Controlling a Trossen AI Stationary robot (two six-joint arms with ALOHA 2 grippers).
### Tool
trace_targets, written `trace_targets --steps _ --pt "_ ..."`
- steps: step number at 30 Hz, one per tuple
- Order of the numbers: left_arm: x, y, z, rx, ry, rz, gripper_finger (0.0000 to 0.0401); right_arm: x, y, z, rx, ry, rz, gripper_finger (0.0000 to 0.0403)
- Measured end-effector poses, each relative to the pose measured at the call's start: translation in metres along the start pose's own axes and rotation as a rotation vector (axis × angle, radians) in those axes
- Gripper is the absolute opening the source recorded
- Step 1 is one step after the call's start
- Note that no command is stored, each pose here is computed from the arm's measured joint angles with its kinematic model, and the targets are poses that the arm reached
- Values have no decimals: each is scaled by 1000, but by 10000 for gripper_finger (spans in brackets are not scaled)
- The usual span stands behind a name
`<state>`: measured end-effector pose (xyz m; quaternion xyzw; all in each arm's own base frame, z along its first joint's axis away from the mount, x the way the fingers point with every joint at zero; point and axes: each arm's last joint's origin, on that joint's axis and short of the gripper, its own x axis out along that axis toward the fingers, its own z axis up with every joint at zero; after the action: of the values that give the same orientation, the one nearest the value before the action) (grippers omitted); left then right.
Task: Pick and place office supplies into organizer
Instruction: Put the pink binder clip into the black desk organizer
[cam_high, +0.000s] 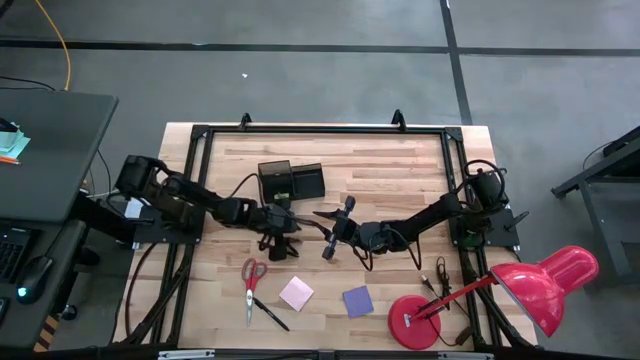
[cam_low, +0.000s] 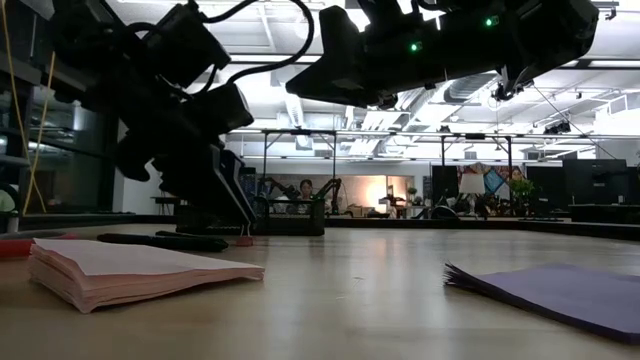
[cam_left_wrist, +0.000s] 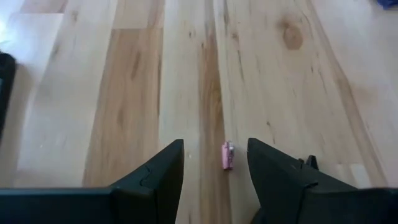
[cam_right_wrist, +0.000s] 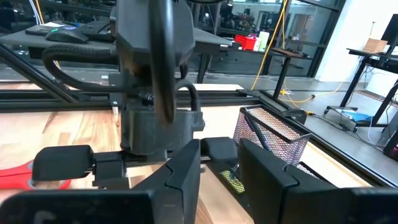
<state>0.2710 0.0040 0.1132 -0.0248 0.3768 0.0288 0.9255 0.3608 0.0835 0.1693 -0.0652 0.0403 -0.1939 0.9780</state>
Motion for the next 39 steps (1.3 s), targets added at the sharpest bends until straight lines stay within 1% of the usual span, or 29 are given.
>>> trace_targets --steps 20,25,27,34,39 --pt "1 0 -1 1 8 -18 161 0 0 0 1 0 -1 103" --pt "9 -1 -4 0 1 -23 161 0 0 0 16 2 -1 103" --pt "12 -1 -7 0 17 -22 161 0 0 -1 15 6 1 103" --pt "12 -1 -1 2 6 -36 161 0 0 -2 8 14 5 103" --pt "12 -1 -2 2 14 -35 161 0 0 -2 15 17 5 103"
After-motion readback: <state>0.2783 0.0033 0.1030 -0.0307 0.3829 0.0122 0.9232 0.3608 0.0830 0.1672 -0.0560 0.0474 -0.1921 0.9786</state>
